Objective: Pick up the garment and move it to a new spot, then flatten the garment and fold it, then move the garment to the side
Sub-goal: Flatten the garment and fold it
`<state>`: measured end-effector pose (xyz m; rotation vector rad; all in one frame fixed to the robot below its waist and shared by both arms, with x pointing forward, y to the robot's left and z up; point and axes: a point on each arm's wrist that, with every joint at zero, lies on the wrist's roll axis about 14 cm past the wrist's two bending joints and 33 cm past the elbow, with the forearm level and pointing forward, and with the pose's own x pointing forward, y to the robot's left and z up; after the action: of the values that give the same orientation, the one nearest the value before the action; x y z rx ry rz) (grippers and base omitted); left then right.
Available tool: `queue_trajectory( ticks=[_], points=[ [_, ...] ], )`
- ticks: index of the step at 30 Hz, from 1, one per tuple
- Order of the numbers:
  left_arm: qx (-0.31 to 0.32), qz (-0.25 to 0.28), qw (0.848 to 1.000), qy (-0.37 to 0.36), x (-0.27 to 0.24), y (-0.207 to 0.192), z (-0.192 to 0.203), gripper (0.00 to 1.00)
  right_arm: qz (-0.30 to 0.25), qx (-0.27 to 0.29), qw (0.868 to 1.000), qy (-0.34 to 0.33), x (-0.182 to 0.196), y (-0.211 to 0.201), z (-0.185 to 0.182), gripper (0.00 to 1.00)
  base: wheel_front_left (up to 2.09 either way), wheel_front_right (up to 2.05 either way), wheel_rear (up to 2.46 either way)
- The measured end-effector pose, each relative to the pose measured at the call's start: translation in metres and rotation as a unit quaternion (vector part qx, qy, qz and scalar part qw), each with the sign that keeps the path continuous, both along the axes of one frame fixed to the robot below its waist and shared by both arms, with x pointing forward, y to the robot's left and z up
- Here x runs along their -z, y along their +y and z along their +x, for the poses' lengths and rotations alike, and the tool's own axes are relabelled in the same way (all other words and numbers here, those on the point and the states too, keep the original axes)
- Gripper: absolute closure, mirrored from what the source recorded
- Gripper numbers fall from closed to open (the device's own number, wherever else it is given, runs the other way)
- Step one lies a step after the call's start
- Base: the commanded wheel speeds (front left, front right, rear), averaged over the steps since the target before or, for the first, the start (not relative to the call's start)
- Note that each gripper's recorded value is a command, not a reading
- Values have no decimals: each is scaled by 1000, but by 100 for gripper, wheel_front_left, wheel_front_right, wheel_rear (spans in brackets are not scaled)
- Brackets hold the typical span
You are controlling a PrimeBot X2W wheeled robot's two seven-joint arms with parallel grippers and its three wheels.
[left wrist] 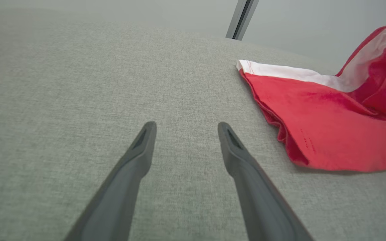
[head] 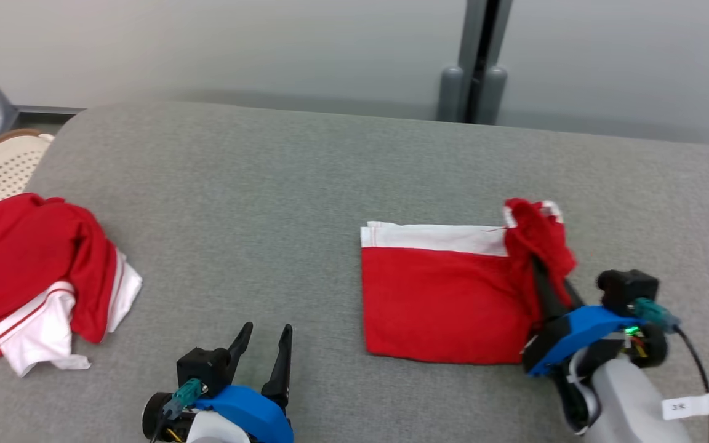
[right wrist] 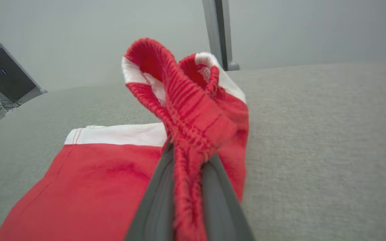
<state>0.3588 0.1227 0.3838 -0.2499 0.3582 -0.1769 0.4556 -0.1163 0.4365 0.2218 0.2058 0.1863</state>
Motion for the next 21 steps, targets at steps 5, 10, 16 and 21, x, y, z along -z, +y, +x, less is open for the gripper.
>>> queue_trajectory(
  ticks=[5, 10, 16, 21],
  points=[
    [-25, 2, 1000, 2, 0, 16, -12, 0, 30, -106, 994, 22, 0, 77, -10, 100, 0, 0, 0],
    [-56, 3, 998, 11, 3, 34, -25, 0, 20, -167, 985, 34, 8, 117, -16, 67, 0, 0, 0],
    [-88, 6, 996, 24, 10, 52, -36, 0, 36, -214, 976, 27, 6, 151, -25, 0, 0, 0, 0],
    [-90, 18, 996, 6, 2, 57, -26, 0, 30, -187, 982, 5, 0, 131, -20, 0, 0, 0, 0]
  ],
)
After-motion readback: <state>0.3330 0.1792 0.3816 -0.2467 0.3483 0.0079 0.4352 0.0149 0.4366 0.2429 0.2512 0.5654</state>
